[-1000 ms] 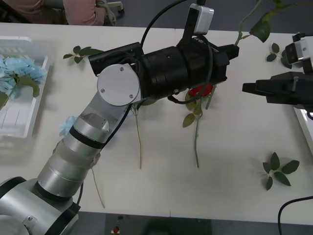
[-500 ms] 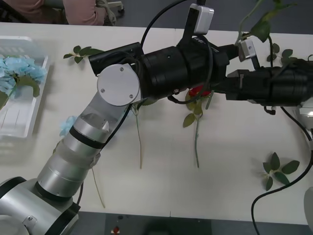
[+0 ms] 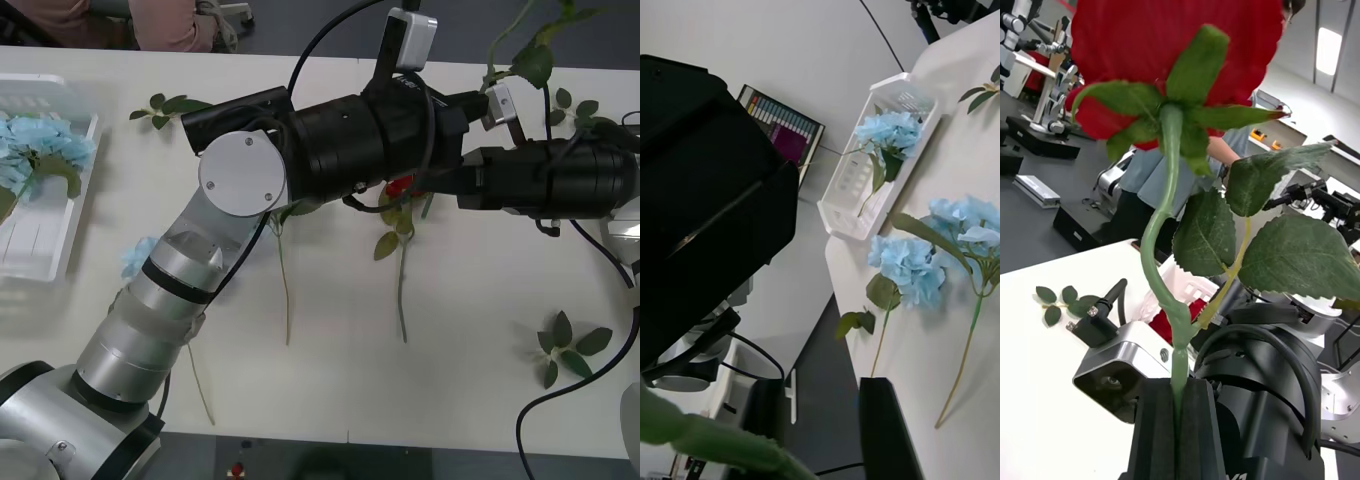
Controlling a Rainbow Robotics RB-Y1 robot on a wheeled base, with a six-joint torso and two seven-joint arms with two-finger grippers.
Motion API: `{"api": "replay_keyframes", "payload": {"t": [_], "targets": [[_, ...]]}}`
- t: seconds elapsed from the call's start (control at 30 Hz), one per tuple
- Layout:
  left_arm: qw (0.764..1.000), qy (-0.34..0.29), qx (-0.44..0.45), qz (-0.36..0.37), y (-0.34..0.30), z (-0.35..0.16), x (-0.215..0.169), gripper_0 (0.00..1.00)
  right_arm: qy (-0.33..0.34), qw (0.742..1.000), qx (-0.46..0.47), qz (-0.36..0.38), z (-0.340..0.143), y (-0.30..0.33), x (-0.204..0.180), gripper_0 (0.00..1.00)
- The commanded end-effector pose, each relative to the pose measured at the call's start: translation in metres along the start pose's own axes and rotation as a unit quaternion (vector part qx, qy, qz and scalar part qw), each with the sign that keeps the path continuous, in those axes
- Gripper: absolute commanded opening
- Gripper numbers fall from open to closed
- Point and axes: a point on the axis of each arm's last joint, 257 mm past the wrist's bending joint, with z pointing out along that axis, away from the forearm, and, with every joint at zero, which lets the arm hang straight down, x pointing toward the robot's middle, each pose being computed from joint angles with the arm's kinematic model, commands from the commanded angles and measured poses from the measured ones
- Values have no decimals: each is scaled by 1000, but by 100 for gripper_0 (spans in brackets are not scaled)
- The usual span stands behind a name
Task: Put the red flowers into the right box and the blue flowers into the left box
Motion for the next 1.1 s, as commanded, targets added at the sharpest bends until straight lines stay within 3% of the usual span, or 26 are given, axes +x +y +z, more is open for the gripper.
{"api": "replay_keyframes", "payload": {"t": [0.03,0.23,0.33,0.37,0.9,0.97,1.1], "targets": [[1000,-13,10,-10,-10,4,-15,0,-4,1000,-7,-19,0,14,-16,0],[1000,-13,10,-10,-10,4,-15,0,-6,1000,-10,-20,-1,16,-18,0],[1000,-13,10,-10,-10,4,-15,87,-7,1000,-9,-20,-1,15,-18,0],[1000,-13,10,-10,-10,4,-15,99,-7,1000,-10,-20,-1,16,-18,0],[1000,-13,10,-10,-10,4,-15,100,-12,1000,-8,-22,-11,17,-21,0],[1000,-9,-8,-24,5,-7,0,100,-13,1000,-3,-24,-19,18,-23,0],[1000,-18,-16,-2,18,-30,-20,100,-8,1000,11,-27,-43,19,-25,0]]}}
